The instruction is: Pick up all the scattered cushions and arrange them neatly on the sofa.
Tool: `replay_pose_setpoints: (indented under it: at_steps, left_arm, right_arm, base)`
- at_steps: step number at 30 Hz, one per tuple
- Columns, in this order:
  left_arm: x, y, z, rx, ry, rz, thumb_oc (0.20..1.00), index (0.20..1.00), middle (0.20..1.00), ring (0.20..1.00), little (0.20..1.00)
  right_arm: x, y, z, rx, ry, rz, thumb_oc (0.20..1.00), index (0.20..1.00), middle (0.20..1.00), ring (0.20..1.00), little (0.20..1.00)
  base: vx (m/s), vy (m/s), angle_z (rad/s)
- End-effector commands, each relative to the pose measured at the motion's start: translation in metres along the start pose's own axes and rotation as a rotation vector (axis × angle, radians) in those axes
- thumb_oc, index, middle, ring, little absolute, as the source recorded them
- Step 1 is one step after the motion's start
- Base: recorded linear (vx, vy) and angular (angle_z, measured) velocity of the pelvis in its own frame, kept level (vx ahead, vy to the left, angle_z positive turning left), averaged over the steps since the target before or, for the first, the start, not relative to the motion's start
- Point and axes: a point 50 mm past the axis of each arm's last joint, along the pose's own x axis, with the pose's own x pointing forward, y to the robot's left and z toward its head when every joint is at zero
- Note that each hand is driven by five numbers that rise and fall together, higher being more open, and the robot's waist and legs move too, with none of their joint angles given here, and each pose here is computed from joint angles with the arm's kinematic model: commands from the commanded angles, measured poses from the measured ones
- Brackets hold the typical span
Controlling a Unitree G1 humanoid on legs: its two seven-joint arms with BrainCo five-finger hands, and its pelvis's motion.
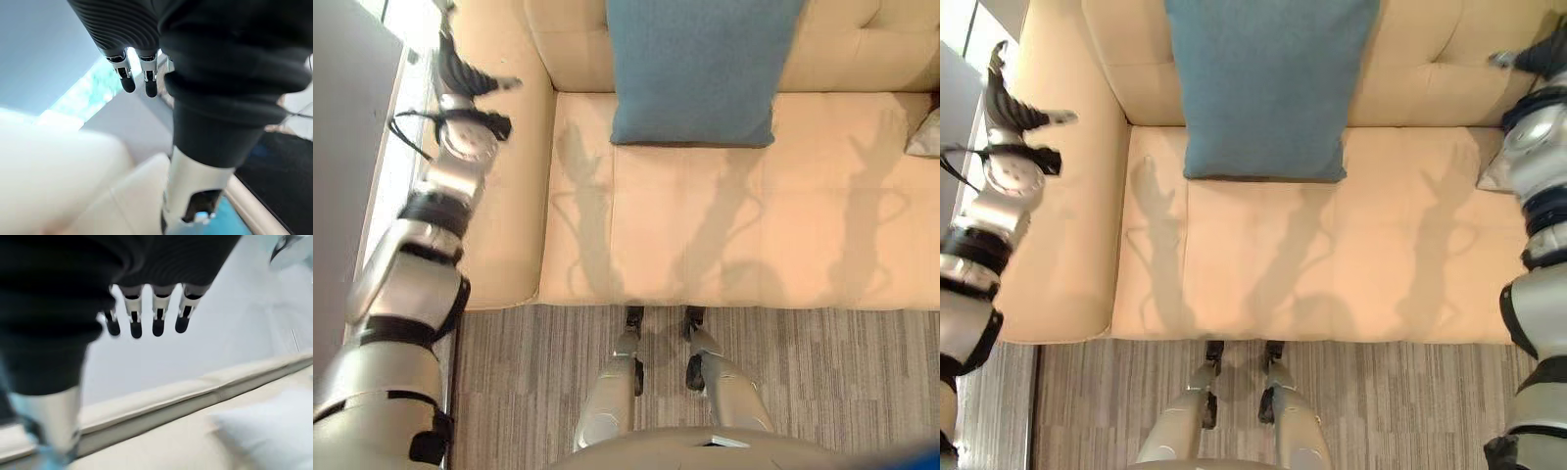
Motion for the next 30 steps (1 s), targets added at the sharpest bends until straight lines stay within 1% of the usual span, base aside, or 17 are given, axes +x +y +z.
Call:
replay_pose_setpoints:
  at_steps: [1,2,3,4,5,6,9,11,12,14,15,17,18,21,25,28,30]
  left_arm:
    - [-0.029,-0.002,-0.010,-0.077,-0.037,-0.006,1.000,1.000,1.000,1.000,1.000]
    - [-0.044,-0.001,-0.020,-0.093,-0.010,-0.009,1.000,1.000,1.000,1.000,1.000]
    - [-0.046,-0.001,-0.022,-0.089,-0.006,-0.015,1.000,1.000,1.000,1.000,1.000]
    - [-0.079,0.002,-0.044,-0.133,0.076,-0.025,1.000,1.000,1.000,1.000,1.000]
    - [-0.098,0.005,-0.057,-0.139,0.132,-0.033,1.000,1.000,1.000,1.000,1.000]
    - [-0.130,0.007,-0.079,-0.118,0.235,-0.061,1.000,1.000,1.000,1.000,1.000]
    - [-0.175,0.013,-0.108,-0.097,0.400,-0.089,1.000,1.000,1.000,1.000,1.000]
    - [-0.216,0.017,-0.135,-0.098,0.582,-0.100,1.000,1.000,1.000,1.000,1.000]
    - [-0.217,0.017,-0.135,-0.098,0.583,-0.100,1.000,1.000,1.000,1.000,1.000]
    - [-0.256,0.015,-0.158,-0.051,0.754,-0.155,1.000,1.000,1.000,1.000,1.000]
    - [-0.295,0.012,-0.179,0.008,0.923,-0.219,1.000,1.000,1.000,1.000,1.000]
    - [-0.304,0.012,-0.185,0.033,0.965,-0.242,1.000,1.000,1.000,1.000,1.000]
    - [-0.328,0.010,-0.196,0.091,1.075,-0.283,1.000,1.000,1.000,1.000,1.000]
    - [-0.372,0.013,-0.211,0.200,1.267,-0.355,1.000,1.000,1.000,1.000,1.000]
    - [-0.400,0.020,-0.215,0.290,1.380,-0.423,1.000,1.000,1.000,1.000,1.000]
    - [-0.392,0.010,-0.214,0.304,1.336,-0.472,1.000,1.000,1.000,1.000,1.000]
    - [-0.388,0.005,-0.214,0.306,1.316,-0.495,1.000,1.000,1.000,1.000,1.000]
  right_arm:
    - [-0.044,0.035,-0.011,0.129,-0.001,0.064,1.000,1.000,1.000,1.000,1.000]
    - [-0.061,0.044,-0.015,0.157,-0.004,0.100,1.000,1.000,1.000,1.000,1.000]
    - [-0.064,0.045,-0.017,0.155,0.000,0.106,1.000,1.000,1.000,1.000,1.000]
    - [-0.098,0.062,-0.025,0.230,0.024,0.176,1.000,1.000,1.000,1.000,1.000]
    - [-0.119,0.068,-0.033,0.234,0.046,0.217,1.000,1.000,1.000,1.000,1.000]
    - [-0.157,0.079,-0.047,0.283,0.116,0.283,1.000,1.000,1.000,1.000,1.000]
    - [-0.203,0.093,-0.064,0.253,0.192,0.398,1.000,1.000,1.000,1.000,1.000]
    - [-0.240,0.105,-0.075,0.229,0.255,0.518,1.000,1.000,1.000,1.000,1.000]
    - [-0.241,0.106,-0.075,0.229,0.254,0.519,1.000,1.000,1.000,1.000,1.000]
    - [-0.275,0.118,-0.087,0.204,0.336,0.643,1.000,1.000,1.000,1.000,1.000]
    - [-0.307,0.133,-0.095,0.167,0.403,0.776,1.000,1.000,1.000,1.000,1.000]
    - [-0.318,0.138,-0.098,0.142,0.415,0.829,1.000,1.000,1.000,1.000,1.000]
    - [-0.338,0.145,-0.102,0.119,0.462,0.905,1.000,1.000,1.000,1.000,1.000]
    - [-0.371,0.151,-0.110,0.030,0.484,1.047,1.000,1.000,1.000,1.000,1.000]
    - [-0.403,0.149,-0.119,-0.083,0.497,1.176,1.000,1.000,1.000,1.000,1.000]
    - [-0.427,0.148,-0.121,-0.118,0.548,1.249,1.000,1.000,1.000,1.000,1.000]
    - [-0.429,0.149,-0.121,-0.127,0.557,1.261,1.000,1.000,1.000,1.000,1.000]
  base:
    - [0.16,-0.010,0.01]
    - [0.08,0.000,-0.02]
    - [0.08,0.005,0.00]
    - [0.08,0.001,-0.09]
    - [0.11,0.012,-0.09]
    - [0.08,0.009,-0.12]
    - [0.03,-0.001,-0.01]
    - [-0.01,-0.002,-0.17]
    - [-0.02,0.006,-0.06]
    - [-0.04,-0.011,-0.02]
    - [-0.05,-0.012,-0.05]
    - [-0.03,-0.013,-0.08]
    - [-0.03,-0.027,-0.06]
    - [0.01,-0.063,-0.07]
    - [-0.01,-0.106,0.01]
    - [-0.10,-0.113,0.26]
    - [-0.20,-0.064,0.42]
